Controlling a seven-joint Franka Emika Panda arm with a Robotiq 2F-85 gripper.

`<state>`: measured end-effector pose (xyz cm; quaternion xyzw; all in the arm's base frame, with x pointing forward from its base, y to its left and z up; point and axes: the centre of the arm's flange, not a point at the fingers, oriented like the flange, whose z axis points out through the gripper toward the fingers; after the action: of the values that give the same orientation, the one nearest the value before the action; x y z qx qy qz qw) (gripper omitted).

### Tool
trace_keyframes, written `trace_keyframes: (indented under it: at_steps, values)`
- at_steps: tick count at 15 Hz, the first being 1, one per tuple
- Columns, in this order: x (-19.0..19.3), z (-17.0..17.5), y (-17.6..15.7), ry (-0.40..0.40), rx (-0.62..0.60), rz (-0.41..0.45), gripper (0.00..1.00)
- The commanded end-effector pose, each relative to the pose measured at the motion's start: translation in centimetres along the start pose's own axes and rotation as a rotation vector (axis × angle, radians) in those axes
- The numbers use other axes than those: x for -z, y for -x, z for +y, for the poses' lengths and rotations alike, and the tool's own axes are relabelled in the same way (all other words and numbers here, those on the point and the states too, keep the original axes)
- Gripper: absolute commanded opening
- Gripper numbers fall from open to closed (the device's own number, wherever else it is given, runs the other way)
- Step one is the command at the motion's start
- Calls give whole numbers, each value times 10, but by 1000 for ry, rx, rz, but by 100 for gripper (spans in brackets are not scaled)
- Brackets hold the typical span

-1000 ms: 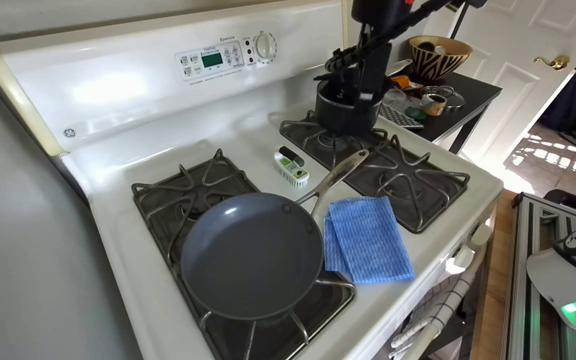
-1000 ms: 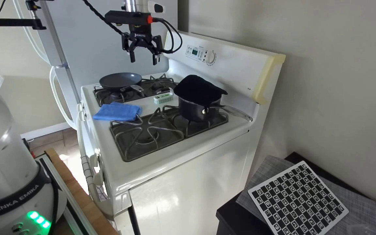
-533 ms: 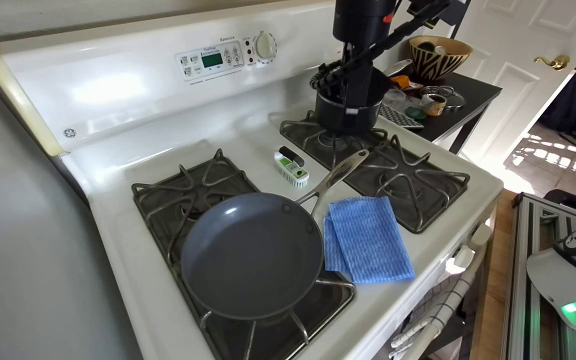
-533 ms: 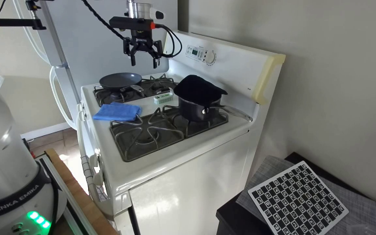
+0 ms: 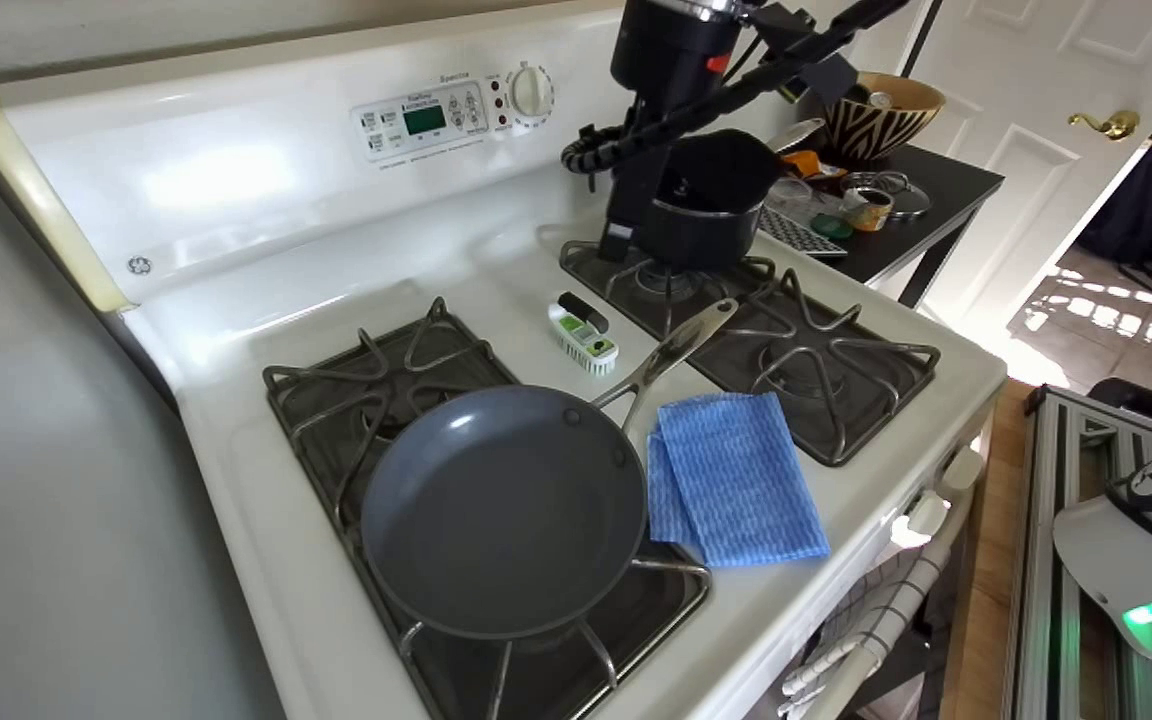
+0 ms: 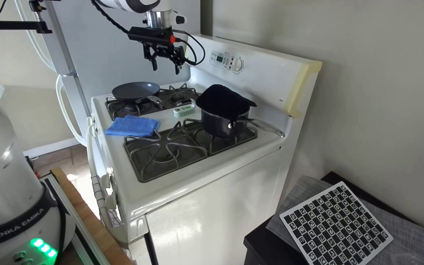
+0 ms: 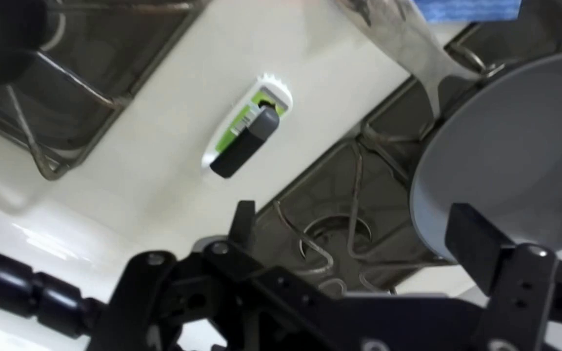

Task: Move the pan backwards then use the blue fabric to wipe the pan.

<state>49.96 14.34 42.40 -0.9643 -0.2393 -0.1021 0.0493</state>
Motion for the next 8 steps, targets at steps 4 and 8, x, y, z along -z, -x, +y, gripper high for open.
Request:
trace_keyframes:
  at_steps: [4,8]
  values:
    - [-61,-28,-27,-133,-12,100,100]
    - [-99,-47,-36,-159,33,37,100]
